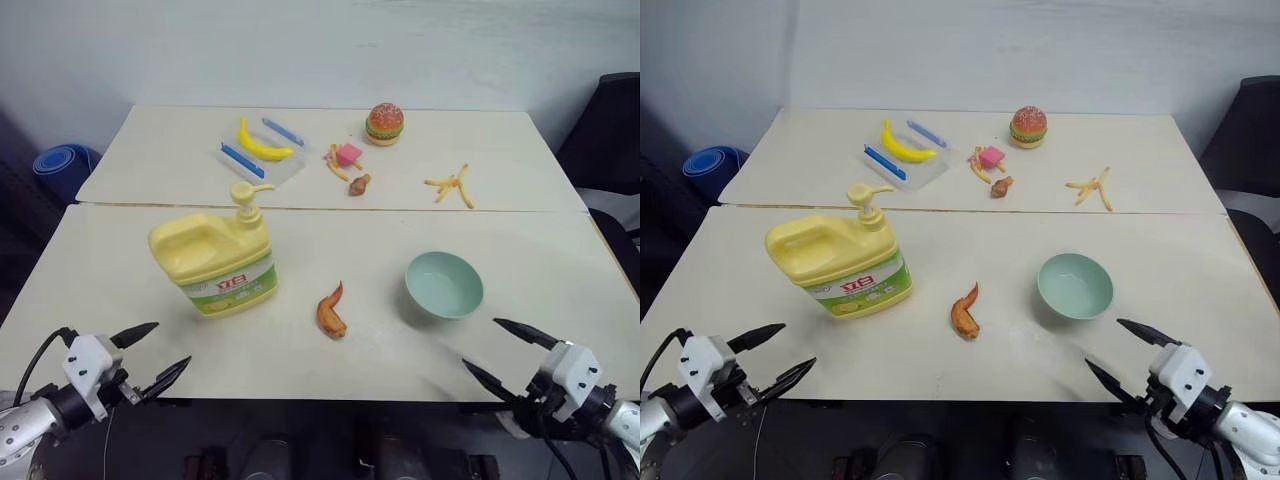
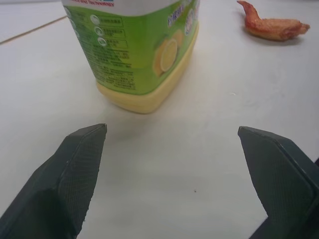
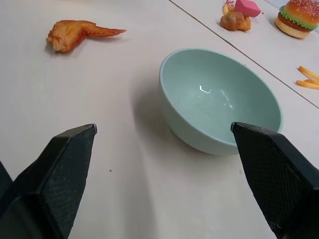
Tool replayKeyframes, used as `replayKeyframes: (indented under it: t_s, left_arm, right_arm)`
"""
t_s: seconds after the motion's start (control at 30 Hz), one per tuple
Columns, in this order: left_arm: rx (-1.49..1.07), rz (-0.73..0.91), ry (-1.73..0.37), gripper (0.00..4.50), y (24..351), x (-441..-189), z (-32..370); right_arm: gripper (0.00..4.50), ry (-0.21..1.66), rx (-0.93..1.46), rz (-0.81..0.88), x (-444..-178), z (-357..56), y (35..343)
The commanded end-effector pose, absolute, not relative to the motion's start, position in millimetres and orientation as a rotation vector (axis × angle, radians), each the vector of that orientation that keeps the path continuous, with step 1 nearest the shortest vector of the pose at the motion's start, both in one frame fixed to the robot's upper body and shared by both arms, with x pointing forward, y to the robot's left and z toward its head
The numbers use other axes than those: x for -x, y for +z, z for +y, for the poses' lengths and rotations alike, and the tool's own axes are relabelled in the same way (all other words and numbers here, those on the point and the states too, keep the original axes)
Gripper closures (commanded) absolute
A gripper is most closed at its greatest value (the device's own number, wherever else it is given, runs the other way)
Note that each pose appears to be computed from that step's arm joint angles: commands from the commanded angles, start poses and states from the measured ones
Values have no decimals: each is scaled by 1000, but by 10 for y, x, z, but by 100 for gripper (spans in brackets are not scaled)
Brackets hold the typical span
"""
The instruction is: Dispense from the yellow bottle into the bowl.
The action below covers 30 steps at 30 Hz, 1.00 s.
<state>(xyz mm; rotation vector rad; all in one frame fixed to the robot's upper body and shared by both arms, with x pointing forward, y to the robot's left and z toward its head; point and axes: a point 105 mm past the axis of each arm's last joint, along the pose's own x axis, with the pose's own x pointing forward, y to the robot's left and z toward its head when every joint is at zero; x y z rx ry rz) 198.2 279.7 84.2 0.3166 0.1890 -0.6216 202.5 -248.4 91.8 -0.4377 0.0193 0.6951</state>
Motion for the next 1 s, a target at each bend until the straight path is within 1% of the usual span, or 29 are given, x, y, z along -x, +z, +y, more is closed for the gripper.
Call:
replayKeyframes:
  t_s: [0.03,0.07,0.13,0.17,0.2,0.27,0.37,0.43,0.53,0.63,0.73,0.83,0.87,0.93,1.0]
  left_arm:
    - [-316,184,-622,2,879,-1974,2825]
    - [-282,190,-619,2,885,-1992,2820]
    - [-229,160,-740,2,1007,-1972,2690]
    - [-232,157,-818,2,1043,-1931,2604]
    - [-239,156,-869,2,1068,-1907,2548]
    - [-270,158,-947,2,1054,-1860,2418]
    - [-267,150,-991,2,1072,-1828,2311]
    - [-257,152,-1000,2,1089,-1811,2284]
    - [-269,162,-1011,2,1096,-1779,2266]
    - [-270,152,-976,2,1138,-1772,2294]
    - [-266,159,-970,2,1132,-1735,2295]
    - [-265,164,-970,2,1121,-1716,2277]
    - [-262,164,-968,0,1118,-1712,2271]
    - [-258,164,-967,0,1110,-1705,2261]
    - [-257,163,-966,0,1109,-1706,2258]
  right_arm:
    - [0,691,444,-62,-2100,-2397,1161]
    - [0,708,436,-86,-2145,-2304,1235]
    - [0,831,323,-112,-2337,-1792,1471]
    - [0,877,270,-81,-2400,-1579,1517]
    - [0,900,241,-48,-2442,-1458,1539]
    - [0,971,207,16,-2534,-1123,1453]
    - [0,1005,158,117,-2599,-756,1267]
    - [0,1008,215,173,-2636,-630,1099]
    - [0,936,287,238,-2779,-584,860]
    - [0,923,294,304,-2863,-479,635]
    - [0,939,243,320,-2921,-319,527]
    - [0,961,242,355,-2947,-237,367]
    - [18,963,237,353,-2965,-210,337]
    - [55,967,197,310,-3017,-134,374]
    - [120,979,183,299,-3035,-103,387]
